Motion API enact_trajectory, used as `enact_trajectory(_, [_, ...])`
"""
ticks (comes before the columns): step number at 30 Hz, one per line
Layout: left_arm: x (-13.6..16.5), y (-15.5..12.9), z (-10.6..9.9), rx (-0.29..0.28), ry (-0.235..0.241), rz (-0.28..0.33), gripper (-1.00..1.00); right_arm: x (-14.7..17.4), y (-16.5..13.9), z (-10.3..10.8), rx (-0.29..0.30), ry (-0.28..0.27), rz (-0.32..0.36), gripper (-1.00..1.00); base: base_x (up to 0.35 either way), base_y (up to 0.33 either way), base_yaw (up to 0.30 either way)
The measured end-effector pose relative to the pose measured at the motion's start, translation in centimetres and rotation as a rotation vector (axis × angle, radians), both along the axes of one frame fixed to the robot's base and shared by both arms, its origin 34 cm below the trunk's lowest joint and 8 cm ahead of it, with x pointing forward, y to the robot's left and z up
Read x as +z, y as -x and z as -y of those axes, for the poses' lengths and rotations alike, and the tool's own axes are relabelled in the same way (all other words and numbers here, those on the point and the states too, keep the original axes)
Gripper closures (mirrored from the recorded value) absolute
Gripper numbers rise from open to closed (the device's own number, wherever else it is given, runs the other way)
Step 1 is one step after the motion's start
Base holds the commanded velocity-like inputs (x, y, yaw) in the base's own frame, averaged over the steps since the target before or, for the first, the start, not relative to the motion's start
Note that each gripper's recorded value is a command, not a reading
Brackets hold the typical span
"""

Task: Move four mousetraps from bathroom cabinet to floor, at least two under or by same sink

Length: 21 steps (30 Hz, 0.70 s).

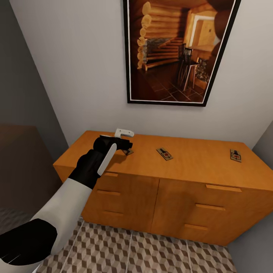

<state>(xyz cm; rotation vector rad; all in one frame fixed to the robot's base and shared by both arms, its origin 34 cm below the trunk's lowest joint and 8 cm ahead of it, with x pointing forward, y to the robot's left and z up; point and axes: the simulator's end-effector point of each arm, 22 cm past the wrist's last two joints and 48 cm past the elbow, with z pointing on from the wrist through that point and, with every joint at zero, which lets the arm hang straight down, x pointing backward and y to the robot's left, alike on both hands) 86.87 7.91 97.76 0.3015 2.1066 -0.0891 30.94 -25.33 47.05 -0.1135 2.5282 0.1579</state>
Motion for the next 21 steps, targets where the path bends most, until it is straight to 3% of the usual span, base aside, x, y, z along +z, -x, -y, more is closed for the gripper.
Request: enact_trajectory(21, [-1.9, -0.3, 0.1, -0.003, -0.002, -0.026, -1.0, -0.4, 0.9, -0.4, 0.0, -0.006, -0.024, 1.0, 0.0, 0.0, 0.0])
